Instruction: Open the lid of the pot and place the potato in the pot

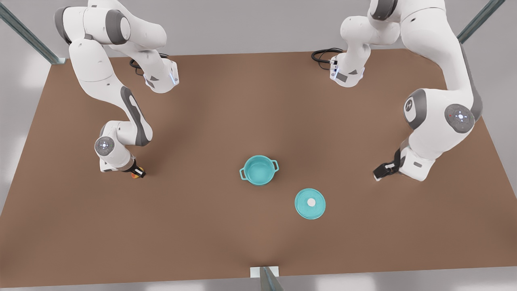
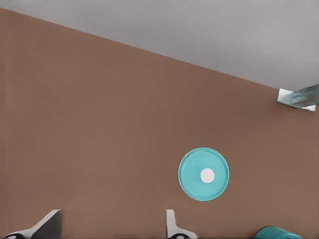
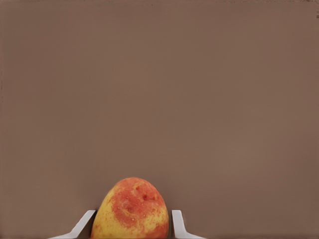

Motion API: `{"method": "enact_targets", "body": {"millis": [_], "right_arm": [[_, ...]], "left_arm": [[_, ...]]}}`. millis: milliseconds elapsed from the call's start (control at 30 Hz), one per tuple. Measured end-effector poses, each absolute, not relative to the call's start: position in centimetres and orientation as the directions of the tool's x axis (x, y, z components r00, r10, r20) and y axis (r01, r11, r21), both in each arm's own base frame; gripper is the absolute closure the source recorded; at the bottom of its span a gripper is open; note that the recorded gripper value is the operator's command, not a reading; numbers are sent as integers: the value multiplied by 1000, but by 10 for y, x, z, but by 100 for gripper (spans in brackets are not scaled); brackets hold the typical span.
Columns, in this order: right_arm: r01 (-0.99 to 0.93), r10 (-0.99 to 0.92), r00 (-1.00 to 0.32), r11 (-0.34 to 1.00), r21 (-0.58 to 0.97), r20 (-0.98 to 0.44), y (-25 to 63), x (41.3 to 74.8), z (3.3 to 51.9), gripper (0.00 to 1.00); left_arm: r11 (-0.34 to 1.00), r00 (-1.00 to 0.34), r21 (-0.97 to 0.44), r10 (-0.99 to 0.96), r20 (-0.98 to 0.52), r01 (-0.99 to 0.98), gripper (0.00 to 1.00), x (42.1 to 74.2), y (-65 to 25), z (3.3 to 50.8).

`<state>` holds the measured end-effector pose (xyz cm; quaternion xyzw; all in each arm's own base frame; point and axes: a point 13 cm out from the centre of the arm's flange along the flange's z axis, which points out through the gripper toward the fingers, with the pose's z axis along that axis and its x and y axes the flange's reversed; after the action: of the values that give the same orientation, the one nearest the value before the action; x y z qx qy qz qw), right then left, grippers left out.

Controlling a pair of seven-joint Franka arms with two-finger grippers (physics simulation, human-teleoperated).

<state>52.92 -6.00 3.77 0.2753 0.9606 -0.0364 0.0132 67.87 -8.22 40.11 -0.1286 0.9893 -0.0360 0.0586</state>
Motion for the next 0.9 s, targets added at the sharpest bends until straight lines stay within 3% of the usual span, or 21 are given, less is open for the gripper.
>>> {"method": "enact_targets", "body": {"millis": [100, 333, 567, 900], "right_arm": [[536, 534, -844, 842, -60, -49, -60, 530, 39, 46], [550, 547, -834, 834, -43, -69, -62, 537, 57, 46], [547, 544, -836, 836, -32, -74, -52, 542, 80, 46], [477, 476, -878, 878, -24, -41, 41, 541, 111, 46]], "left_arm": [[953, -958, -97, -287, 27, -288, 0, 650, -46, 397], [964, -947, -123, -199, 251, -235, 0, 590, -54, 397], [974, -935, -128, -135, 329, -186, 0, 571, -58, 389], [977, -934, -149, -93, 344, -152, 0, 564, -72, 386]]}}
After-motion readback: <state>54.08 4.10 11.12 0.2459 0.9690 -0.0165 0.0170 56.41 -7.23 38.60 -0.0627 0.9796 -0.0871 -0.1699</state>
